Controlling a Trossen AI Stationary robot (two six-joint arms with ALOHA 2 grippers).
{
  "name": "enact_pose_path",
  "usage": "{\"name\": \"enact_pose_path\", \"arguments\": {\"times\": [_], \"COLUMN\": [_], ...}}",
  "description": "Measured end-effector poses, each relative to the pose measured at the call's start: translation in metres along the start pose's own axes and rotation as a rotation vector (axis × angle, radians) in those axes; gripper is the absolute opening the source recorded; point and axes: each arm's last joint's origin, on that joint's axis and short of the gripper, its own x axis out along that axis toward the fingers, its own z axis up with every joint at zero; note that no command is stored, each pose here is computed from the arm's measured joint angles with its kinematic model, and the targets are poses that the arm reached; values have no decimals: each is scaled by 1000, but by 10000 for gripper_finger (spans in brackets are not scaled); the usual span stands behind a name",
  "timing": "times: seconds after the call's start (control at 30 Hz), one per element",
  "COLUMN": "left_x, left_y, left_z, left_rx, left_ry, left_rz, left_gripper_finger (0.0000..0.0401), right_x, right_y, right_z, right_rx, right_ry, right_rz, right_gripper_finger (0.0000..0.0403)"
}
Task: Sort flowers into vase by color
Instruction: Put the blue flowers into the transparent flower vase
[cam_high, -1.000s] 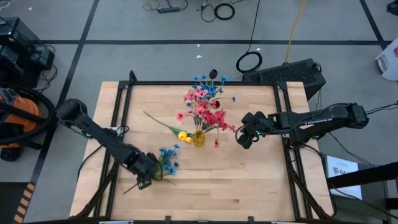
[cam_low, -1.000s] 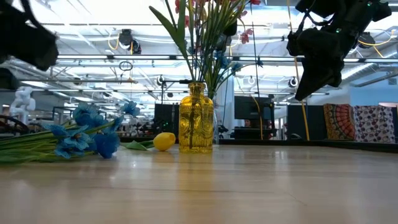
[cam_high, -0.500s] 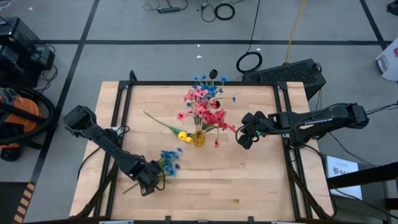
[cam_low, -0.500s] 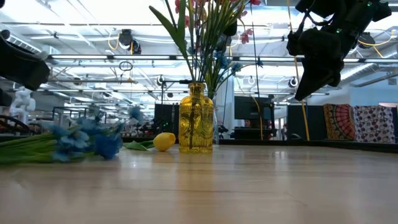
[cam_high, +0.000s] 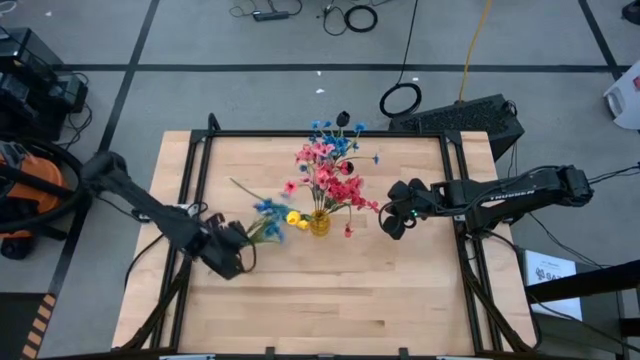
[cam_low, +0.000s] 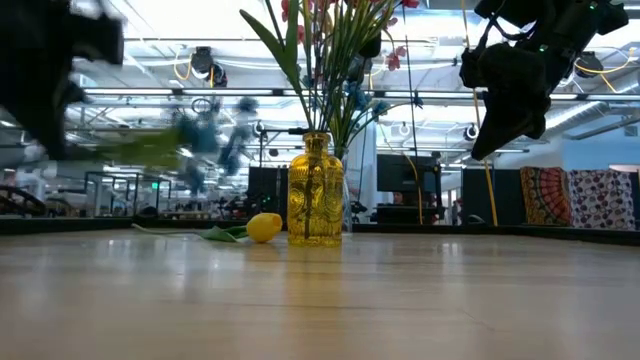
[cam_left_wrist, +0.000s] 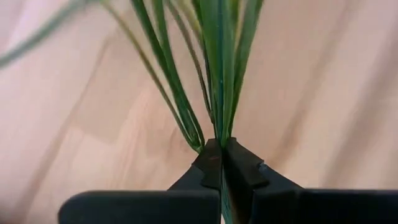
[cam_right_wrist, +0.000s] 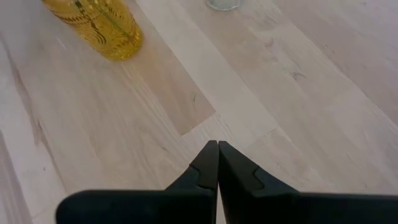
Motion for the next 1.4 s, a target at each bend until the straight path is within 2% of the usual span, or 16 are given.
{"name": "enact_pose_path", "arguments": {"times": [0.13, 0.23, 0.43, 0.53, 0.63, 0.73, 0.87, 0.97, 1.03, 1.17, 1.27, 1.4], "left_x": [-31, -51, -84, -94, -103, -111, -110, -101, -93, -92, -84, -63], "left_y": [23, 42, 79, 90, 97, 98, 96, 105, 118, 147, 175, 212], "left_z": [7, 9, 11, 14, 20, 32, 54, 70, 79, 96, 108, 127], "left_rx": [-33, -81, -152, -185, -187, -129, -21, 19, 18, 56, 59, 83], "left_ry": [-183, -399, -851, -966, -1002, -1022, -1169, -1254, -1269, -1405, -1422, -1419], "left_rz": [-84, -56, 197, 312, 343, 267, 143, 172, 188, 110, 77, -105], "left_gripper_finger": [4, 4, 3, 3, 2, 2, 2, 2, 1, 1, 1, 1], "right_x": [0, 0, 0, 0, -1, -1, -1, -1, -1, -2, -3, -3], "right_y": [1, 2, 3, 4, 4, 4, 5, 5, 6, 7, 8, 8], "right_z": [1, 4, 6, 8, 9, 11, 17, 21, 23, 27, 28, 29], "right_rx": [1, 9, 16, 21, 31, 39, 109, 172, 201, 245, 277, 342], "right_ry": [-15, -37, -79, -101, -124, -142, -186, -215, -234, -277, -288, -297], "right_rz": [11, 25, 14, 11, -1, 4, 31, 49, 61, 75, 84, 100], "right_gripper_finger": [0, 0, 0, 0, 0, 0, 0, 0, 0, 0, 0, 0]}}
